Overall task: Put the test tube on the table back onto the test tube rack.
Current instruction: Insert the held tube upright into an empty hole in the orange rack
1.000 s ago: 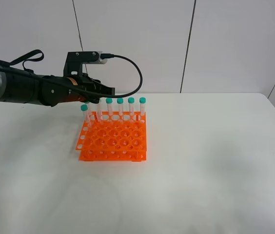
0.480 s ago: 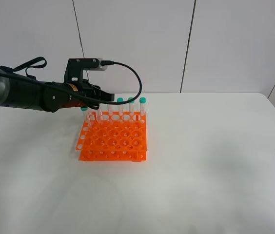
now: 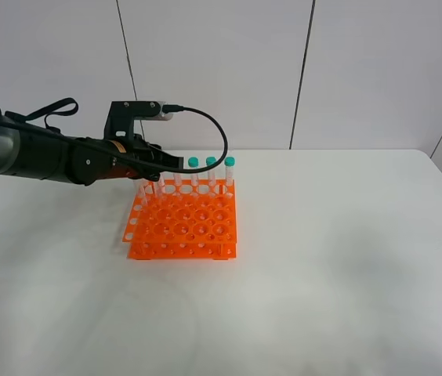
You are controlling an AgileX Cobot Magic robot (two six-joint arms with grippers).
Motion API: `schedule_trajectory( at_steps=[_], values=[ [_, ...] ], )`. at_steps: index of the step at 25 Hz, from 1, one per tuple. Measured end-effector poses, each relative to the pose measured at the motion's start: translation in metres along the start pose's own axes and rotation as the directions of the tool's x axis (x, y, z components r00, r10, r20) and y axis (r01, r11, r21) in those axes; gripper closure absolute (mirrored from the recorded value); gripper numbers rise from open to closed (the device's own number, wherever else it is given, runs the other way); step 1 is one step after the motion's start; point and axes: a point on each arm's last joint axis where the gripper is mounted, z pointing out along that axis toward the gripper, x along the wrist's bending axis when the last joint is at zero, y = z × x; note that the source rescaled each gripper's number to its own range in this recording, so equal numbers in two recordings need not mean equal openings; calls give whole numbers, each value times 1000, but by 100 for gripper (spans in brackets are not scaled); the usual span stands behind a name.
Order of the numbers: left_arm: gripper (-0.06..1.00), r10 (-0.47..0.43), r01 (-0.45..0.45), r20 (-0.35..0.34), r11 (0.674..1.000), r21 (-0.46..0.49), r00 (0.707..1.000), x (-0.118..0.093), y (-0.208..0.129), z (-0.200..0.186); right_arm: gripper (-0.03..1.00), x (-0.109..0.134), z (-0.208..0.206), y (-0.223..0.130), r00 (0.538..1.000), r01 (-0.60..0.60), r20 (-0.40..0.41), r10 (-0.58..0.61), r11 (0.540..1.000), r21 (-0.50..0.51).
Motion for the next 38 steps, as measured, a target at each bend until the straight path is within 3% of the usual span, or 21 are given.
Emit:
schedule_trajectory(
  at_steps=[38],
  values=[
    [94,14,-14,-15,1000,20,1000,9,-6,6,11,0,0,0,1000,0,0,0,1000,0]
  ],
)
